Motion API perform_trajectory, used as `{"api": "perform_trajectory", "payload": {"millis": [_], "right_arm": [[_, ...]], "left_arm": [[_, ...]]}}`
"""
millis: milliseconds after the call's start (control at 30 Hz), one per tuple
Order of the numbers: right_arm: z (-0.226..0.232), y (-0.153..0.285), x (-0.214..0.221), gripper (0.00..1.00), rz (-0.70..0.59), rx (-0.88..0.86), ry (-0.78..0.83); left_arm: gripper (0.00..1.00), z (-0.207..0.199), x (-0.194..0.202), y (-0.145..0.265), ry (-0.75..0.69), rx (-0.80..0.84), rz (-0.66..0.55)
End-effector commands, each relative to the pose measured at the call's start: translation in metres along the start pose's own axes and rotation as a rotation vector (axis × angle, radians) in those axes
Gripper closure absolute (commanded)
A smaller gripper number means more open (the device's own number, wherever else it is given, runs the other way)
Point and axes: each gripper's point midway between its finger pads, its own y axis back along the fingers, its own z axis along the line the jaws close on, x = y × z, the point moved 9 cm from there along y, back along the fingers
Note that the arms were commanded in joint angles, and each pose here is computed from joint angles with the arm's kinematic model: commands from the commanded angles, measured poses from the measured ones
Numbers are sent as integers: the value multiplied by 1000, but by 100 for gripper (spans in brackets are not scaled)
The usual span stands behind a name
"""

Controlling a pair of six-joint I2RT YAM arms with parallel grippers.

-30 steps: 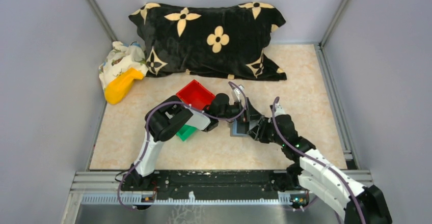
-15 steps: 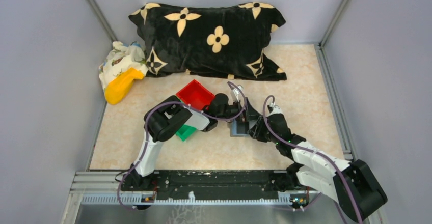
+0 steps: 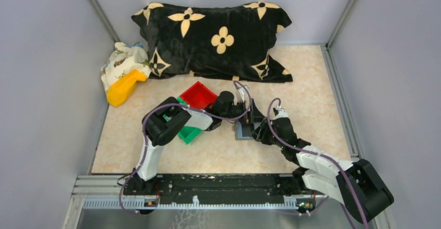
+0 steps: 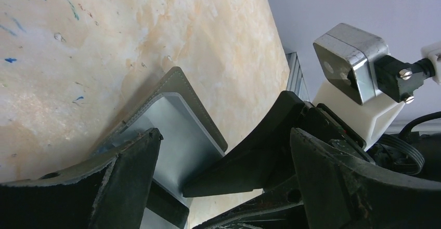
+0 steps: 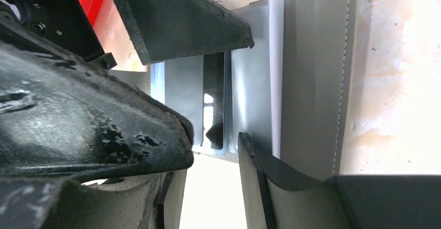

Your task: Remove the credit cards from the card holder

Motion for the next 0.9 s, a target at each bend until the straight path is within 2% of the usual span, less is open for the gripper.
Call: {"api": "perform_trajectory", "payload": {"millis": [0,200,433,733,867], "right_arm": [[1,-3,0,59,-16,-19,1],[1,-4,2,59,-10,-25,1],[2,-6,0,59,-7,-24,7],[1,-9,2,60,6,-27,4],[2,-9,2,60,11,-29,4]], "left_arm": [[0,-25,-15,5,-92,30,14],[0,-41,-25,15,-129,15,-39],[0,-49,-21,29,-128,11,-33],[1,-11,17,47,-53,-107,34],[7,-4,27,54,-32,-140,44]]}}
